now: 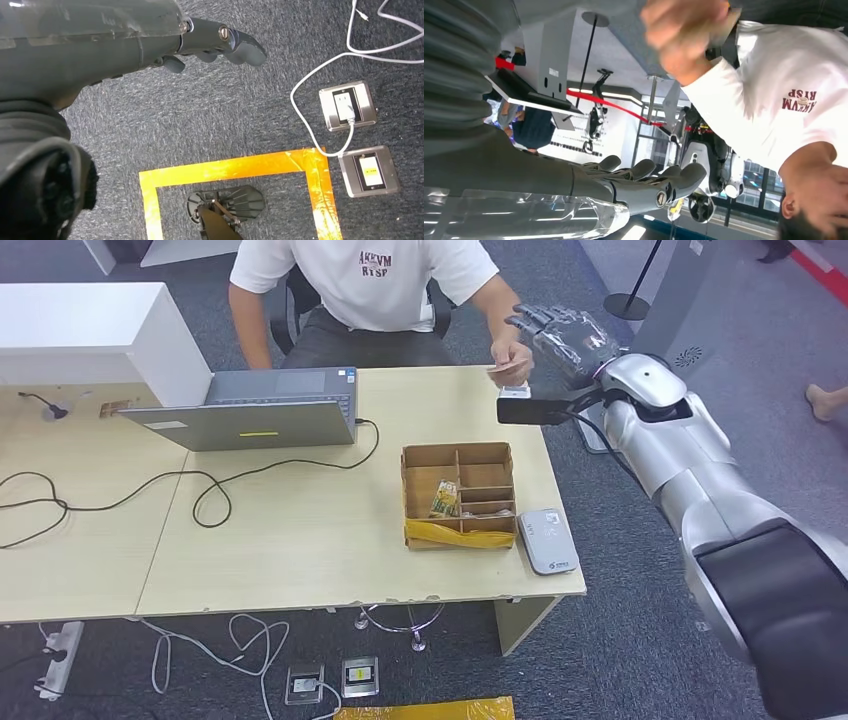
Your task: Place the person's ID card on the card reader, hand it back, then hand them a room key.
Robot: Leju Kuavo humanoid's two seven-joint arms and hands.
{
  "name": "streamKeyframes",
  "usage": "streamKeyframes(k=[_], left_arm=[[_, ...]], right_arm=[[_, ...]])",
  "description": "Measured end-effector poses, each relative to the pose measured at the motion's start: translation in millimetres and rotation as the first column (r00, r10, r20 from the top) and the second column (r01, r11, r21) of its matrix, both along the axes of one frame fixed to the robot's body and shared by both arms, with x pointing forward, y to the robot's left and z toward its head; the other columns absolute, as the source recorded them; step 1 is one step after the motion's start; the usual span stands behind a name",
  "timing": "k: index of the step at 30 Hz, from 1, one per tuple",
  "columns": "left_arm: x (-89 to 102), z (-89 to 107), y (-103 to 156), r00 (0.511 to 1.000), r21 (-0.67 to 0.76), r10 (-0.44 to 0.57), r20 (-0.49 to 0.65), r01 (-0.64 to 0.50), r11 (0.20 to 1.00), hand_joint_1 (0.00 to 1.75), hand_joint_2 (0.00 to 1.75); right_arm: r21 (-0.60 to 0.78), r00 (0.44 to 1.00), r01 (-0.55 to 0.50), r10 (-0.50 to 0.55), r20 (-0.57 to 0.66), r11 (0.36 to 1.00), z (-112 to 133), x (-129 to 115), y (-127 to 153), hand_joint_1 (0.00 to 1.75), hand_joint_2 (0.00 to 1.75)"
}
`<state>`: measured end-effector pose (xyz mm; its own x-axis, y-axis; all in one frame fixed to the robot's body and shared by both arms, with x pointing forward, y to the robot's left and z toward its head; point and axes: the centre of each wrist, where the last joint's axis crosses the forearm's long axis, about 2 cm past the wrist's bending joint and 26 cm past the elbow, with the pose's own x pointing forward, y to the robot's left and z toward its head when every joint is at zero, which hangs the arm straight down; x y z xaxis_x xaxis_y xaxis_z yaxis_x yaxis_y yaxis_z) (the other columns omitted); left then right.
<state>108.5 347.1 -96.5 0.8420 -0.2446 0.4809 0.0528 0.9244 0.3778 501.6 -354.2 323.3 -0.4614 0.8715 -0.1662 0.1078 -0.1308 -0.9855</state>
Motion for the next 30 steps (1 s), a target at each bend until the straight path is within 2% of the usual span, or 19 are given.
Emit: streamKeyframes(k=[2,6,10,14,18,21,25,30], left_arm=[[-0.5,-0.1,0,1.0,0.001,-0.002,-0.001,0.002,1.0,0.0,0.0],[-2.0,-0.5,0,1.0,0.004,-0.01,-0.004,0.01,1.0,0.0,0.0],[-2.2,-0.5,0,1.0,0.008,-0.013,-0.005,0.013,1.0,0.0,0.0],[-2.8,-0.6,0,1.0,0.016,-0.014,-0.005,0.014,1.0,0.0,0.0],[-5.1,-1.0,0,1.0,0.028,-0.002,-0.006,0.003,1.0,0.0,0.0],[-8.1,-1.7,0,1.0,0.032,0.007,-0.007,-0.007,0.999,0.0,0.0],[-10.8,-2.2,0,1.0,0.033,0.017,-0.004,-0.017,0.999,0.0,0.0],[-12.4,-2.6,1,1.0,0.03,0.026,-0.003,-0.026,0.999,0.0,0.0]], right_arm=[[-0.003,1.0,0.001,-0.001,0.004,1.0,-2,0,1,0.0,1.75],[0.0,1.0,0.012,-0.012,0.003,1.0,-6,-1,1,0.0,0.0],[0.028,1.0,0.025,-0.025,0.003,0.999,-9,-1,0,0.0,1.75],[0.109,0.999,0.039,-0.039,-0.007,0.993,-13,-3,-5,0.0,1.75],[0.28,0.998,0.049,-0.037,-0.049,0.959,-19,-6,-11,0.0,1.75],[0.432,0.995,0.051,-0.01,-0.096,0.9,-24,-10,-12,0.0,1.75],[0.616,0.987,0.055,0.052,-0.155,0.786,-27,-18,-12,0.0,1.75],[0.733,0.972,0.074,0.114,-0.204,0.677,-32,-37,-17,0.0,1.75]])
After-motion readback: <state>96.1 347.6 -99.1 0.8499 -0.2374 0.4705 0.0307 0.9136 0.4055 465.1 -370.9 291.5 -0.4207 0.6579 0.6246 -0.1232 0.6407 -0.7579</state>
